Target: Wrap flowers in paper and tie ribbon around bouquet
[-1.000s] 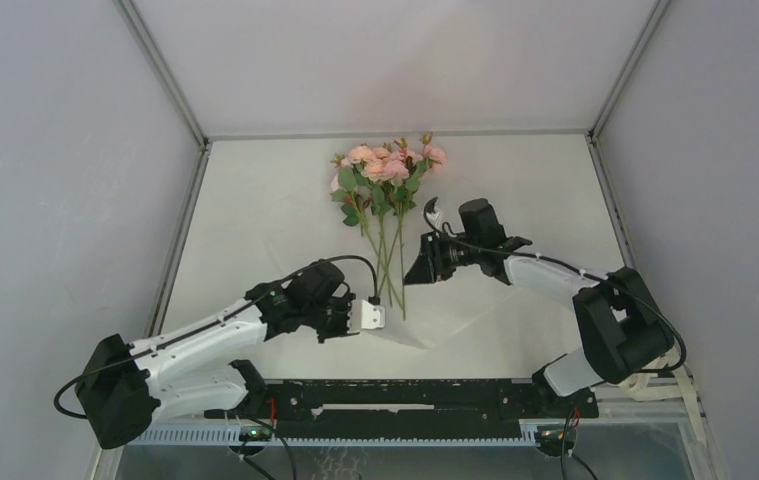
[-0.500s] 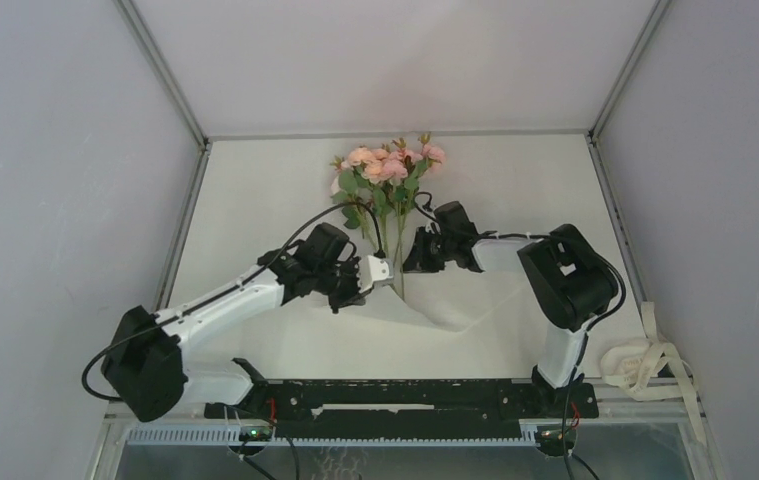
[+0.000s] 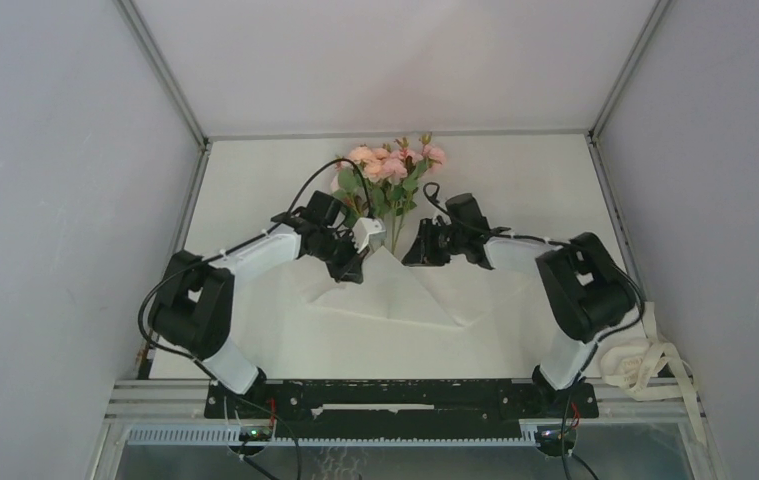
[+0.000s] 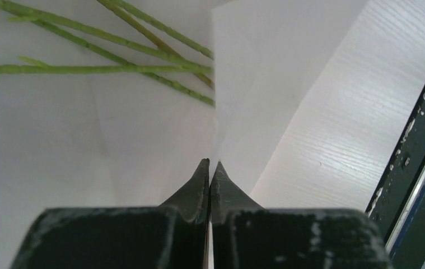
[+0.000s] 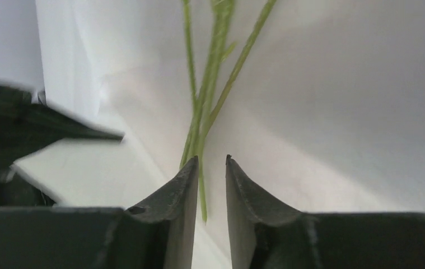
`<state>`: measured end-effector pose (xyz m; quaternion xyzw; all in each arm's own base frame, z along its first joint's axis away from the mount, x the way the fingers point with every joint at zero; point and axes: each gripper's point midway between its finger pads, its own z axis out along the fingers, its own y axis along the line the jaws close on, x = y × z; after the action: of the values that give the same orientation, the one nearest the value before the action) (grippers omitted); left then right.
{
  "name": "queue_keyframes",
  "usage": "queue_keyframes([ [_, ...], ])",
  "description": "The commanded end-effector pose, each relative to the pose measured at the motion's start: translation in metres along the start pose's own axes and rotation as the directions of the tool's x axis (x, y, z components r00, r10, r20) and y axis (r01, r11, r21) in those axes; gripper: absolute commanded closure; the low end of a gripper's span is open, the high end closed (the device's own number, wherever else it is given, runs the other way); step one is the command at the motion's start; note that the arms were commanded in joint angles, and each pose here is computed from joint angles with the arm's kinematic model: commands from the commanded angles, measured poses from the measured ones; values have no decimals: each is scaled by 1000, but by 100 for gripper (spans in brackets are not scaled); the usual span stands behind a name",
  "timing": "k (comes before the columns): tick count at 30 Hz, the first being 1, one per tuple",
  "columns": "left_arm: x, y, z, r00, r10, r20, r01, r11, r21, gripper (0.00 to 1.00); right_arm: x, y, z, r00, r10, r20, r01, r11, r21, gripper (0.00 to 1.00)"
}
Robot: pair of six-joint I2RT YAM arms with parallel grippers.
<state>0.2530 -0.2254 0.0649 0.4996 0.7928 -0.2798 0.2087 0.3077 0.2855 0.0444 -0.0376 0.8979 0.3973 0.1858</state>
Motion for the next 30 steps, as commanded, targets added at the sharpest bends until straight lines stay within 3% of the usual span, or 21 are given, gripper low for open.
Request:
queue_keyframes([
  [1,-26,10,-3,999,-39,30,38,999,33,100,8,27,-50,978,-209,4,209,977,-49,62],
  [6,-16,13,4,993,-115,-23,116,991,64,100,26,46,-84,955,-283,91,296,936,-190,49],
  [13,-13,12,4,991,-135,-19,136,989,59,100,50,51,-63,947,-315,63,320,909,-266,36],
  [19,-10,19,5,983,-184,-16,184,983,21,100,67,33,-38,953,-304,-8,294,929,-227,36],
  [22,-6,26,6,973,-229,-21,229,973,-4,100,77,28,-35,954,-296,-48,279,934,-226,47],
  [27,4,39,5,954,-296,-40,294,954,-65,99,72,14,-35,970,-234,-58,220,958,-185,89],
  [28,5,40,4,953,-300,-40,297,952,-75,95,70,13,-34,973,-224,-55,211,960,-184,95],
  [30,7,42,0,951,-306,-41,300,948,-104,75,70,9,-29,976,-203,-76,188,967,-170,99],
])
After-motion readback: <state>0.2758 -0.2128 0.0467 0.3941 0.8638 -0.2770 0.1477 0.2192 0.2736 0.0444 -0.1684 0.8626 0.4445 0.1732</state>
